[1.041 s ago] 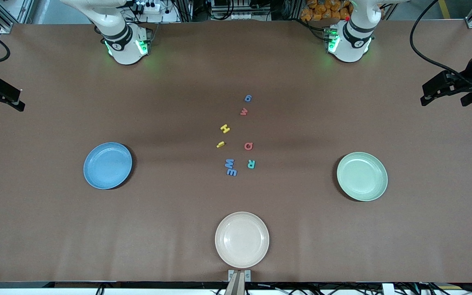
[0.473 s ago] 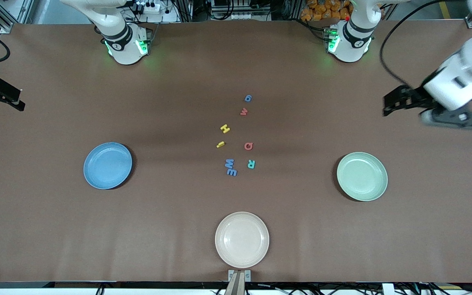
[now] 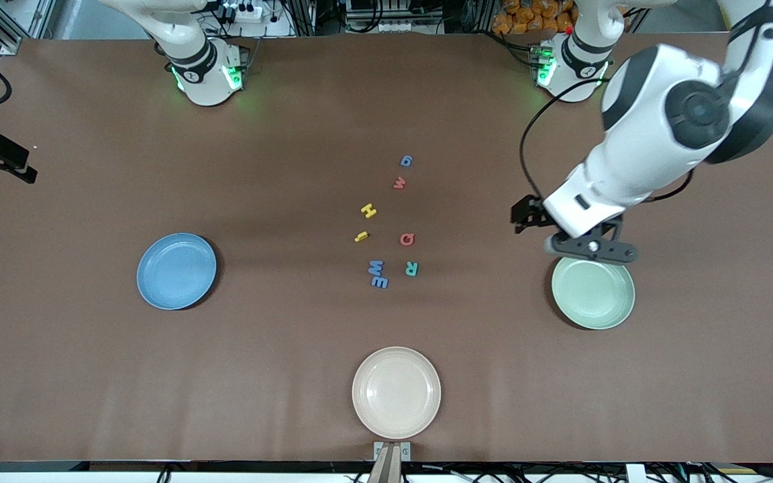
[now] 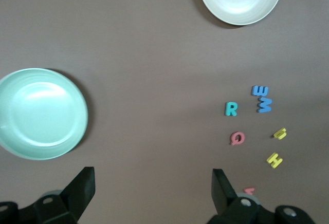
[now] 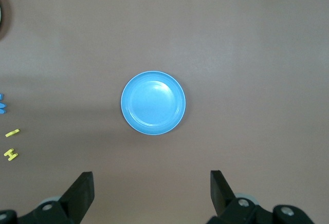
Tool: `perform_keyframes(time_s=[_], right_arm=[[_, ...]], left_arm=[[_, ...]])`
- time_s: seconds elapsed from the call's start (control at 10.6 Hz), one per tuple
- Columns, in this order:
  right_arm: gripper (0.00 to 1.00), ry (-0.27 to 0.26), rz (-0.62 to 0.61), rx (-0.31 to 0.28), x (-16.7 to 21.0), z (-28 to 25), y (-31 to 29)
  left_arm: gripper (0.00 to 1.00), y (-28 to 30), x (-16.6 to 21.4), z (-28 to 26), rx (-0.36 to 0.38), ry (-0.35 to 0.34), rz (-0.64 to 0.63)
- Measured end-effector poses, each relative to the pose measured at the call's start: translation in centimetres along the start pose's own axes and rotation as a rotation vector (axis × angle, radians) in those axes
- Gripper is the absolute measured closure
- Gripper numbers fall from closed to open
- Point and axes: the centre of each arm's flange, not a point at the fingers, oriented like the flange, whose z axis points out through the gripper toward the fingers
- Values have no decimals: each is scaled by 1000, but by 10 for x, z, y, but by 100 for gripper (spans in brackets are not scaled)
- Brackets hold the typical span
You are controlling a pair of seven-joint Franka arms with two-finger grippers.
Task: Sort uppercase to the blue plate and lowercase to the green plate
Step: 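Move the left gripper from rest toward the blue W letter, then lower the open left gripper around the blue W letter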
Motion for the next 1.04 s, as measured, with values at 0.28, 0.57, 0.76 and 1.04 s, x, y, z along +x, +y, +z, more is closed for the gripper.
perform_keyframes(time_s=[0.28,0.57,0.76,1.04], right_arm=[[0,-3,2,0,0,1,1],[0,-5,3,0,0,1,1],[0,-7,2,0,0,2,1],[0,-17,2,1,3,8,1]], left_arm=[[0,61,4,62,-38,16,-73],[0,115,2,117,-63,24,-68],[0,138,2,154,-75,60,-42],[0,161,8,205,-54,133,-10]])
